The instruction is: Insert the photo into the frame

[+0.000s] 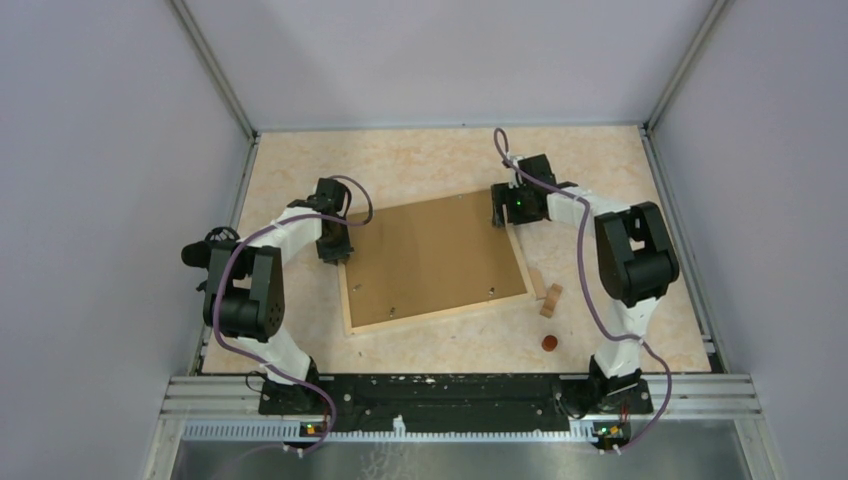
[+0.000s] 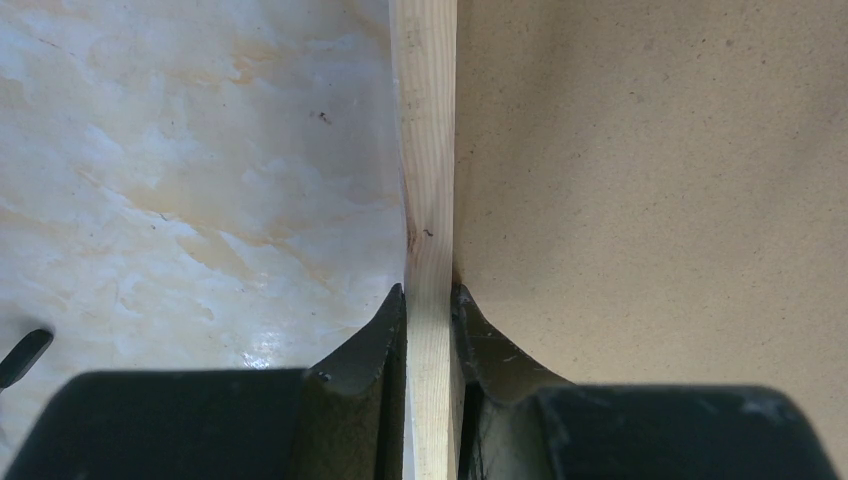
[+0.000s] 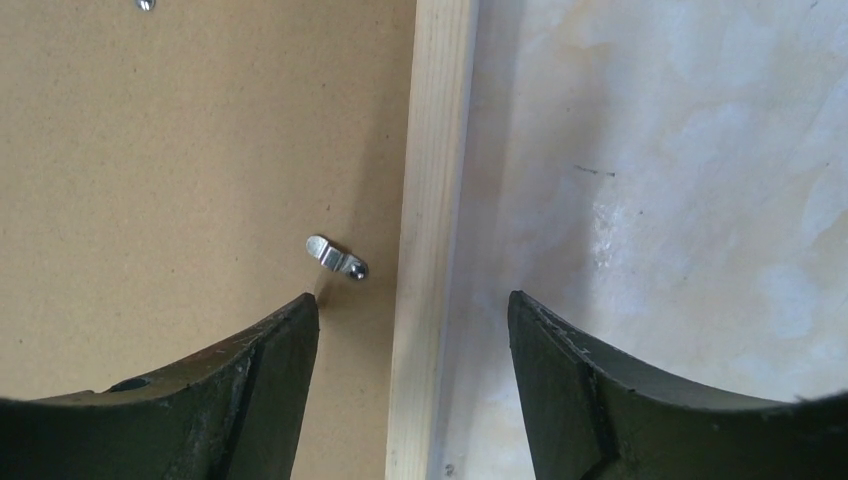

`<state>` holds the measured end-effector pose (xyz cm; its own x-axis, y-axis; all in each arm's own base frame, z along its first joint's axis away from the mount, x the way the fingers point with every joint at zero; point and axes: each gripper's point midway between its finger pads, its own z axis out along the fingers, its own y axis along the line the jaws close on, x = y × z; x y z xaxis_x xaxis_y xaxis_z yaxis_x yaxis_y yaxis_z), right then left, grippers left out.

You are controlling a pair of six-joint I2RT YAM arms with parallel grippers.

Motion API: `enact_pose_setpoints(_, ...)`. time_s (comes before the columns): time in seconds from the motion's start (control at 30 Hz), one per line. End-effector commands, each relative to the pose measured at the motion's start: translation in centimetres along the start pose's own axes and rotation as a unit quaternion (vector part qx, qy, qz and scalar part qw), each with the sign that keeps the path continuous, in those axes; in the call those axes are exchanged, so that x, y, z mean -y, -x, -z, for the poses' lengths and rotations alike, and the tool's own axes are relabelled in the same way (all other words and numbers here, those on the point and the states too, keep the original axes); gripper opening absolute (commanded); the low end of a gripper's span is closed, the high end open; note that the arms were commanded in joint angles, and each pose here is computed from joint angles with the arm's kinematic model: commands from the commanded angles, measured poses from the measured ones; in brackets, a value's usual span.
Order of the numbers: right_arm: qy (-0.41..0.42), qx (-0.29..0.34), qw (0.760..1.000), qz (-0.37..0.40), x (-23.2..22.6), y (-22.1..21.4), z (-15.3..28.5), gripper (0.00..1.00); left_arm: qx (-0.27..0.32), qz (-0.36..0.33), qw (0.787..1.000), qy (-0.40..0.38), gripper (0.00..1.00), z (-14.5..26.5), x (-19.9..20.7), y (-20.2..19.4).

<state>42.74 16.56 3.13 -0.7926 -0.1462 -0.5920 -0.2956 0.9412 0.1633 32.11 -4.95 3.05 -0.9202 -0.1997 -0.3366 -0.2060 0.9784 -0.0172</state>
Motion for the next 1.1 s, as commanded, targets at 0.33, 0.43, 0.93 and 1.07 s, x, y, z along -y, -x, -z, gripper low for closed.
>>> enact_pose_setpoints(0.33, 0.032, 0.012, 0.999, -0.034, -0.4, 0.0, -0.2, 0.63, -0.011, -0.004, 1.0, -0.004, 0.08, -0.7, 0.2, -0.4)
enact_pose_setpoints(0.43, 0.029, 0.011, 0.999, -0.03, -0.6, 0.0, -0.8, 0.63, -0.01, -0.003, 1.0, -0.005, 0.08, -0.7, 0.2, -0.4)
enact_pose_setpoints(0.93, -0.032, -0.006, 0.999, -0.008, 0.3, -0.7, -2.0, 0.58, -0.009, -0.004, 1.0, -0.009, 0.08, -0.5, 0.3, -0.4)
enact_pose_setpoints(1.07, -0.044, -0.015, 0.999, 0.013, 0.3, -1.1, -2.0, 0.6, -0.009, -0.004, 1.0, -0.009, 0.08, -0.5, 0.3, -0.4)
